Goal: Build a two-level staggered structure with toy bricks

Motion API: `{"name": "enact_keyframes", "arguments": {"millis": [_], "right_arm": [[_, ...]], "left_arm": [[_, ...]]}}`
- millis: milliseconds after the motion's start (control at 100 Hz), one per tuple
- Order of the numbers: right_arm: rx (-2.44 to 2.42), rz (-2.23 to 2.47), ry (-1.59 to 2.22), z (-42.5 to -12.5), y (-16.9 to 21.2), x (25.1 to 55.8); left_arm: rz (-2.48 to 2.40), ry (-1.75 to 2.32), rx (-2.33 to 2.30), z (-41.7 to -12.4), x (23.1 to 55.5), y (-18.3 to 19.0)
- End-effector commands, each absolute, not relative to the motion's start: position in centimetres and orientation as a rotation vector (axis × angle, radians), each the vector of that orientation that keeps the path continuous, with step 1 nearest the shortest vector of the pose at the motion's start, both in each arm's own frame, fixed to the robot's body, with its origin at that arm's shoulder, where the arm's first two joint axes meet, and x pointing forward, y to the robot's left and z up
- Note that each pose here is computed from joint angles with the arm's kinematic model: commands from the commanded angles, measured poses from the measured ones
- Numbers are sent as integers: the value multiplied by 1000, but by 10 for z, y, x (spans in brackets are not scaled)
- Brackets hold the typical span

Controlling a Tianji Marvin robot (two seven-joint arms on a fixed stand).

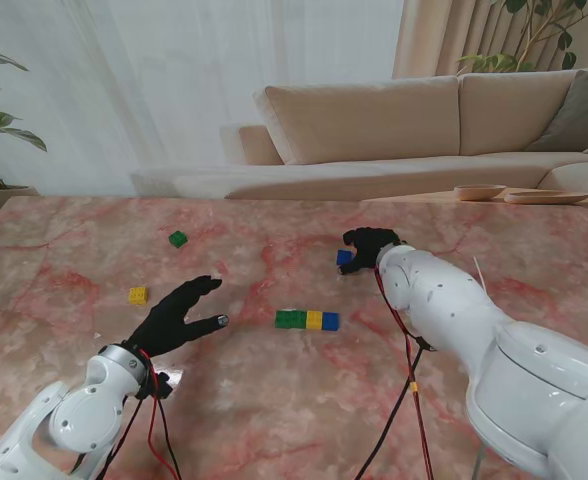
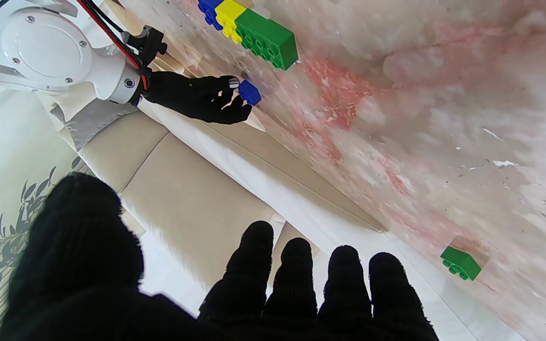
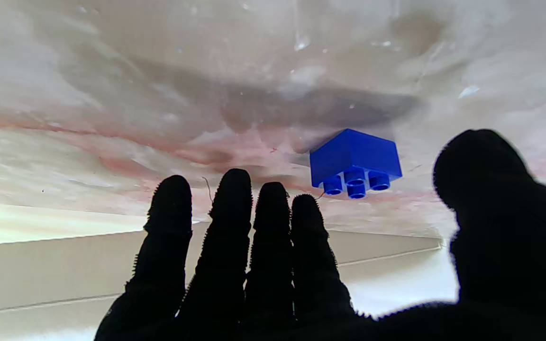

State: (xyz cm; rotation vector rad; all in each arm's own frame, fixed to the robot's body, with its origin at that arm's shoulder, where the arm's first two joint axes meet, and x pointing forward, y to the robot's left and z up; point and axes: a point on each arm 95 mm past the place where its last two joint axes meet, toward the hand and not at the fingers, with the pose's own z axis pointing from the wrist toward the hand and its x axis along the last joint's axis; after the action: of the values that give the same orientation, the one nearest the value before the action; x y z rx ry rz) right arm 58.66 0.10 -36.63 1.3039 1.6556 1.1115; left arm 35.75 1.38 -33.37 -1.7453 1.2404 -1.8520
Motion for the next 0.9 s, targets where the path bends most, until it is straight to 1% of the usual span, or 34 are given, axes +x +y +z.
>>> {"name": "enact_keyframes", "arguments": {"millis": [0,890], "right_arm": [[1320,1099,1657,-372,0,583],[1302,1172,1647,-390,6,569]], "left_arm": [[-1847,1246,-1755,-336,357,14],[-1837,1269,-1773,-338,356,15]]}}
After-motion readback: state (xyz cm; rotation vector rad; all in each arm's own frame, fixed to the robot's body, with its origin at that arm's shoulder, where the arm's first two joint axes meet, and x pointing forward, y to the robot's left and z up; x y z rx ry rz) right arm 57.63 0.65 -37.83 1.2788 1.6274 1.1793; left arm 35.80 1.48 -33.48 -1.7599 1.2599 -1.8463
